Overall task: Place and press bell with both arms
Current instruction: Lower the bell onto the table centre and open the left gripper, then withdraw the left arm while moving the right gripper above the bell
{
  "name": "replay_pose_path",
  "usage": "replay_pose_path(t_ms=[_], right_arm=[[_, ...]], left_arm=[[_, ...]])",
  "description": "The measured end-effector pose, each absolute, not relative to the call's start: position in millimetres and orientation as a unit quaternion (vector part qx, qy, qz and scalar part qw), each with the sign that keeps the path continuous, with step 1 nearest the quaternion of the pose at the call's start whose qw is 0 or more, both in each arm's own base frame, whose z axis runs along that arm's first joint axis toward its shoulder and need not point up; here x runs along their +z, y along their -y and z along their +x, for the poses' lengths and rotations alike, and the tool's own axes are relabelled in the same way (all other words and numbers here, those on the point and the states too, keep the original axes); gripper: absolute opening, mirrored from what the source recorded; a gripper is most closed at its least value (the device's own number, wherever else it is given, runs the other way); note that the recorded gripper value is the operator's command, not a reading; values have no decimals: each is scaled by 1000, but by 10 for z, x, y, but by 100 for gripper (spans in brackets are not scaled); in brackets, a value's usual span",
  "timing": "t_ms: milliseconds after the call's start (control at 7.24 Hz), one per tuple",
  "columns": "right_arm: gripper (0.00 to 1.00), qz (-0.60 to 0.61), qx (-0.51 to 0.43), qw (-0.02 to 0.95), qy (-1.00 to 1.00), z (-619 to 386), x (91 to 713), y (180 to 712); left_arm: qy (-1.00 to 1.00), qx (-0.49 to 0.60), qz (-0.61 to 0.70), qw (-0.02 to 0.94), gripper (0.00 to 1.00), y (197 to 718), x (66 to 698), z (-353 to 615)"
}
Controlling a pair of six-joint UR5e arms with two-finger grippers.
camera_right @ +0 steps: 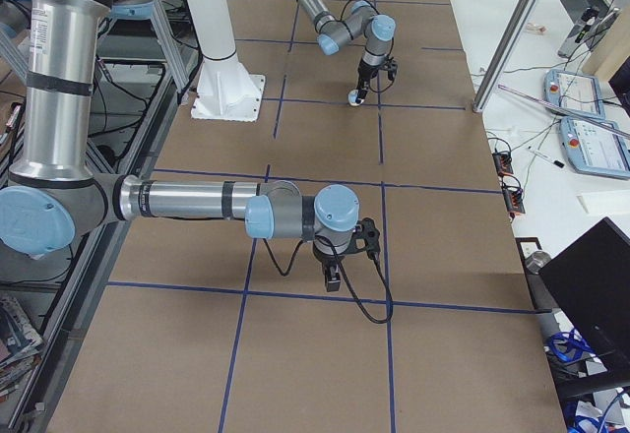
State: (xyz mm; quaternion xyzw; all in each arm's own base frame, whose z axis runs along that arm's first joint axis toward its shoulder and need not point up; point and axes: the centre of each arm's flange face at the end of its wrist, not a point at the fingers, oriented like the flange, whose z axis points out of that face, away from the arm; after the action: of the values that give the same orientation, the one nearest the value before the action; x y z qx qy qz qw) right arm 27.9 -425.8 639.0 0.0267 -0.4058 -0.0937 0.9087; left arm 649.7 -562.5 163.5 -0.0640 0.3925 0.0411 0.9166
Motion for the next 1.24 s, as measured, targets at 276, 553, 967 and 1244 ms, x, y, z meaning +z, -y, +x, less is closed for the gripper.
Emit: replay_pose_path(t_ms=[276,553,967,1244], right_arm=[[100,27,-94,908,408,275,6386,4259],[100,26,-95,907,410,252,6377,4264],[100,45,-75,902,423,-311,5962,4544],[100,51,-10,886,460,-1257,5120,4923]], left_arm=[[-392,39,-41,918,100,5668,1549,6514],[-394,34,-27,918,100,5739,1481,6445],[-426,5,12,905,100,6065,1242,5701],[-442,-11,42,896,100,6053,1676,4902]])
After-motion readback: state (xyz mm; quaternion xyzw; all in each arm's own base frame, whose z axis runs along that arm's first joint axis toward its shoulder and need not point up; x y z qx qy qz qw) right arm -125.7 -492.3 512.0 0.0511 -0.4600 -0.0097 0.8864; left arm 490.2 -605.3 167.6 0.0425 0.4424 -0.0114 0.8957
